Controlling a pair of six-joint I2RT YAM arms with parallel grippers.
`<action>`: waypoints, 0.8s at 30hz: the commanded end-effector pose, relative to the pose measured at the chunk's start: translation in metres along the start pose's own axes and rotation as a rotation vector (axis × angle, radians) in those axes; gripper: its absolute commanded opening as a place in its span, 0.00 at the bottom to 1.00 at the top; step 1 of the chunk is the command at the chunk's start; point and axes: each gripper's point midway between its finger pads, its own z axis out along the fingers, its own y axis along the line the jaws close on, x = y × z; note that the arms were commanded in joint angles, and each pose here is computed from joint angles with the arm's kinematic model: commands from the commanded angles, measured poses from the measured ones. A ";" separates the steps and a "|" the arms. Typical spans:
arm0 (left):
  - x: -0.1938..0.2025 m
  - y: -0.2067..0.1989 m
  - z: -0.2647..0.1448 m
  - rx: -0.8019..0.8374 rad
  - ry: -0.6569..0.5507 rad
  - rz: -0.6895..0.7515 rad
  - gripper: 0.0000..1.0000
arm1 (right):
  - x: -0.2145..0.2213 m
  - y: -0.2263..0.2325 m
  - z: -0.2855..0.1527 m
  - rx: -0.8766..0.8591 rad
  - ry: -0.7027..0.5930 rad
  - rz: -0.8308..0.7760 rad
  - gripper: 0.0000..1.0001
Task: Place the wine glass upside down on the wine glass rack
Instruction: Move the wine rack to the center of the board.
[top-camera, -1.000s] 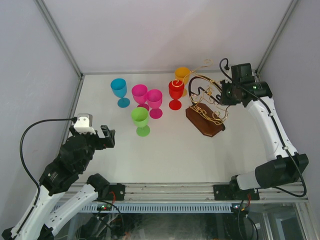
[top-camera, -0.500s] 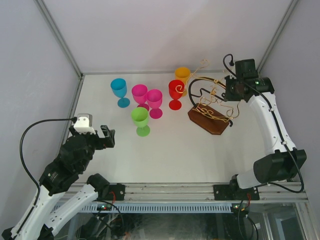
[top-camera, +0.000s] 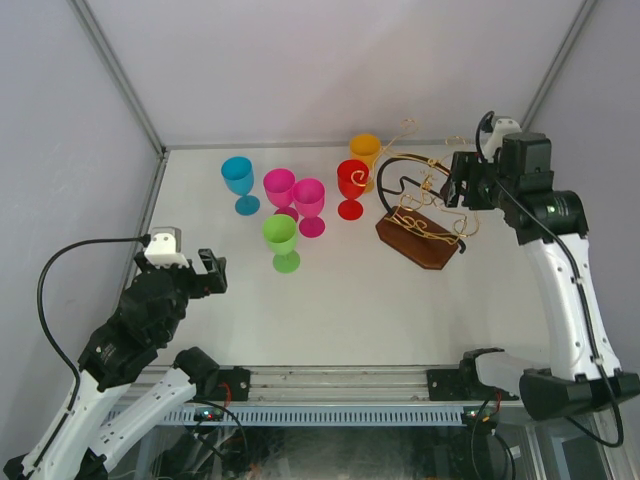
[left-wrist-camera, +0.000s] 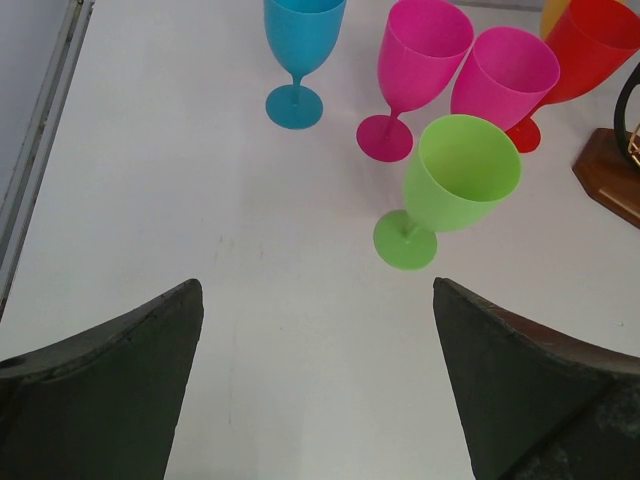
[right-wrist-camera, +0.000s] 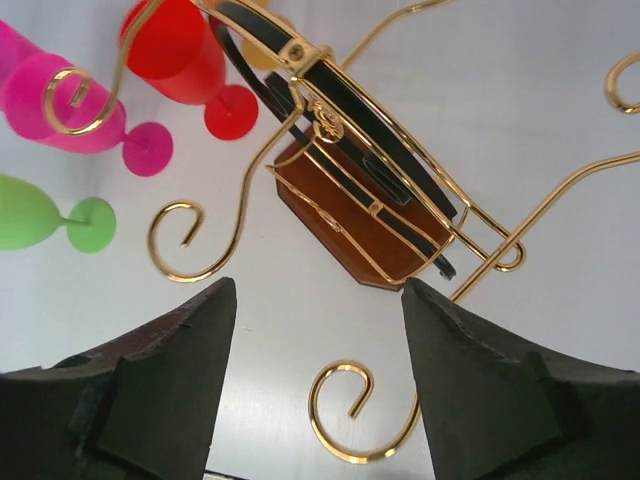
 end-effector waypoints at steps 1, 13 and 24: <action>-0.001 0.000 0.004 -0.016 -0.011 -0.018 1.00 | -0.017 0.021 -0.028 -0.071 -0.130 -0.015 0.71; -0.004 0.004 0.001 -0.029 -0.025 -0.033 1.00 | 0.000 0.076 -0.076 -0.185 -0.218 -0.070 0.87; -0.002 -0.011 0.005 0.021 0.037 -0.005 1.00 | 0.035 0.139 -0.078 -0.277 -0.163 -0.187 0.86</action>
